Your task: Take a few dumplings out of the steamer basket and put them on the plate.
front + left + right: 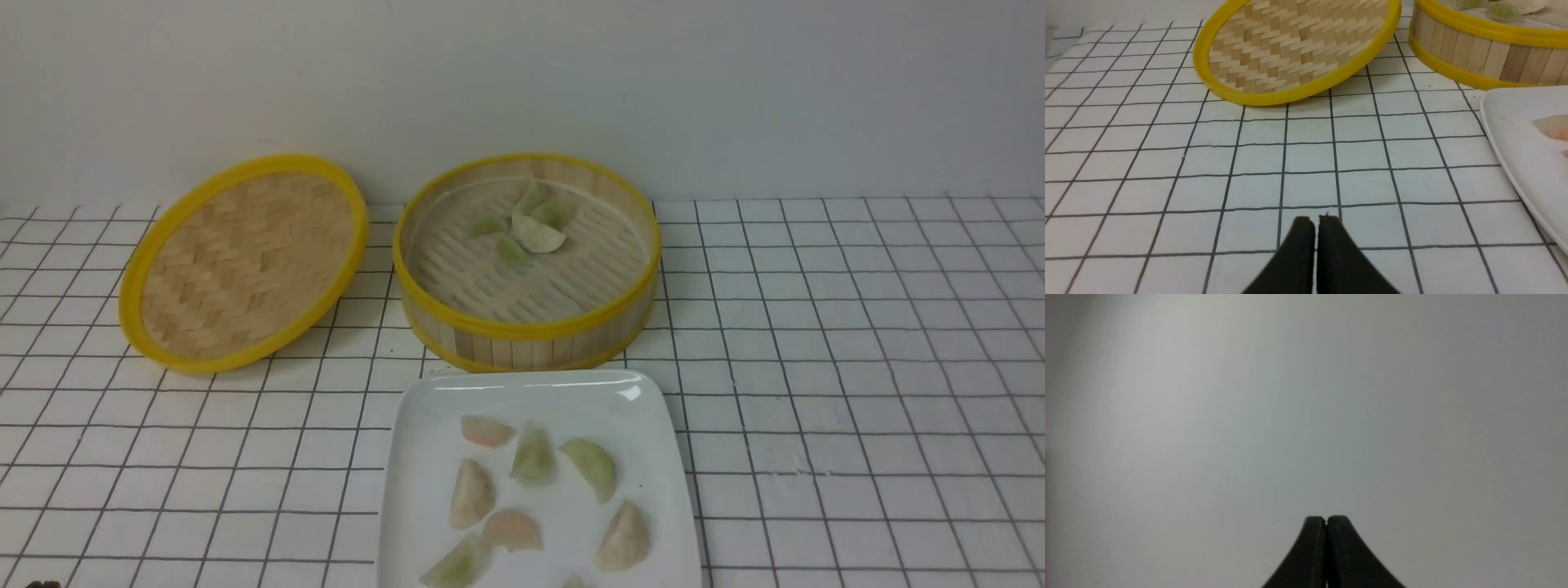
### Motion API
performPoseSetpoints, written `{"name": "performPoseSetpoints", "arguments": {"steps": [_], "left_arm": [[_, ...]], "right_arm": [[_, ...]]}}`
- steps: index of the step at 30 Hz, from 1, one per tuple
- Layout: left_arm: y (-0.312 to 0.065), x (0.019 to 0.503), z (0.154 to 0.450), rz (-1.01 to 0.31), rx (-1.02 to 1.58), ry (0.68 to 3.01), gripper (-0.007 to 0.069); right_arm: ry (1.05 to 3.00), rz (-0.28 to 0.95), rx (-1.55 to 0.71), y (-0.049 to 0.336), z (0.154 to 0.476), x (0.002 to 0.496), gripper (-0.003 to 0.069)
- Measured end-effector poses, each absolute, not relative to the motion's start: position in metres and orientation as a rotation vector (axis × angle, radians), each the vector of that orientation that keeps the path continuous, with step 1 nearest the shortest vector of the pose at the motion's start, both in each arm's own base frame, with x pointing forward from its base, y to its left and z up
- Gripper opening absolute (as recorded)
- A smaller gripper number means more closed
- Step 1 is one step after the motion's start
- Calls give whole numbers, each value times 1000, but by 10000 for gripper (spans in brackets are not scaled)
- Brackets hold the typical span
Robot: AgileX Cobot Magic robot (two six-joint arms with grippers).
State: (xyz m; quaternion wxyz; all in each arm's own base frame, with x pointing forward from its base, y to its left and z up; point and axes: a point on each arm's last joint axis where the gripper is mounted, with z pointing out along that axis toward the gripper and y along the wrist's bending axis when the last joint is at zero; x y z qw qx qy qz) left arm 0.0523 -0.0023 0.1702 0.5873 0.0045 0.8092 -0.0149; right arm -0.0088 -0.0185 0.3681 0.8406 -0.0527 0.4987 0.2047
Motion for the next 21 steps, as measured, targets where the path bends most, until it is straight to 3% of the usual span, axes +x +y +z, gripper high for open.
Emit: {"name": "performPoseSetpoints", "arguments": {"steps": [21], "left_arm": [[-2, 52, 170, -35, 11, 1886, -6]], "right_arm": [[1352, 430, -279, -1, 332, 3, -14]]}}
